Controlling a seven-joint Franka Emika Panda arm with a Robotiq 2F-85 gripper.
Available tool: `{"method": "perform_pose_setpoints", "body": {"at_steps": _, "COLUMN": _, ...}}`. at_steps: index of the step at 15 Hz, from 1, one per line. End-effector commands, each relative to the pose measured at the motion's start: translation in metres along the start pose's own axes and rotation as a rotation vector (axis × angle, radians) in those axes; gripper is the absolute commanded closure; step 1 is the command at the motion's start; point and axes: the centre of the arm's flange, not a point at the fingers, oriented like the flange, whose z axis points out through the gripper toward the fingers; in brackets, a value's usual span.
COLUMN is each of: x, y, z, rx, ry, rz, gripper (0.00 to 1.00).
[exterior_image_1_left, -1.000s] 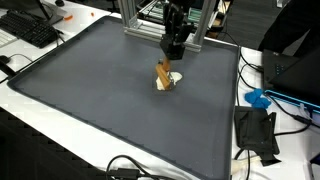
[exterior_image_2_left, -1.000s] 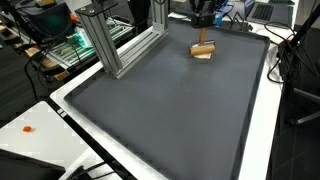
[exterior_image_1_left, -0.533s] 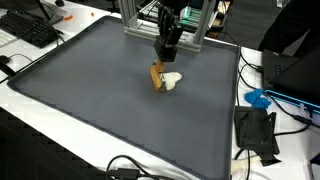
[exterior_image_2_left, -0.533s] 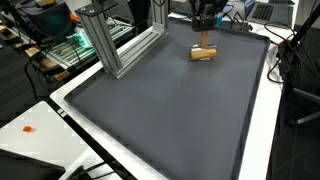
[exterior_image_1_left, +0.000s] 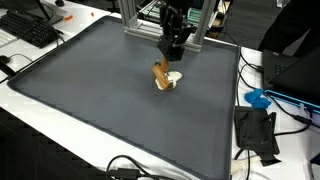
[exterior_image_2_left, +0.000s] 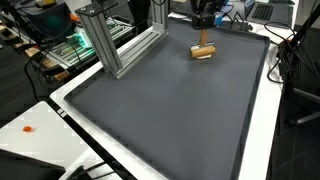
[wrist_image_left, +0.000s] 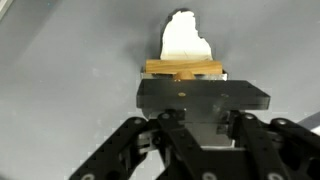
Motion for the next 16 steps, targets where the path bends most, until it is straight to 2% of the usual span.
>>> {"method": "perform_pose_setpoints", "body": {"at_steps": 1, "x": -0.022, "y": -0.007, "z": 0.029, "rx": -0.051, "ry": -0.089, "rz": -0.090, "gripper": 0.78}}
{"method": "perform_pose_setpoints", "body": {"at_steps": 7, "x": -0.039, "y": -0.012, "z": 0.032, "rx": -0.080, "ry": -0.125, "rz": -0.212, "gripper": 0.78}}
{"method": "perform_pose_setpoints", "body": {"at_steps": 16, "x": -0.066, "y": -0.018, "z": 0.035, "rx": -0.122, "ry": -0.173, "rz": -0.318, "gripper": 0.78}}
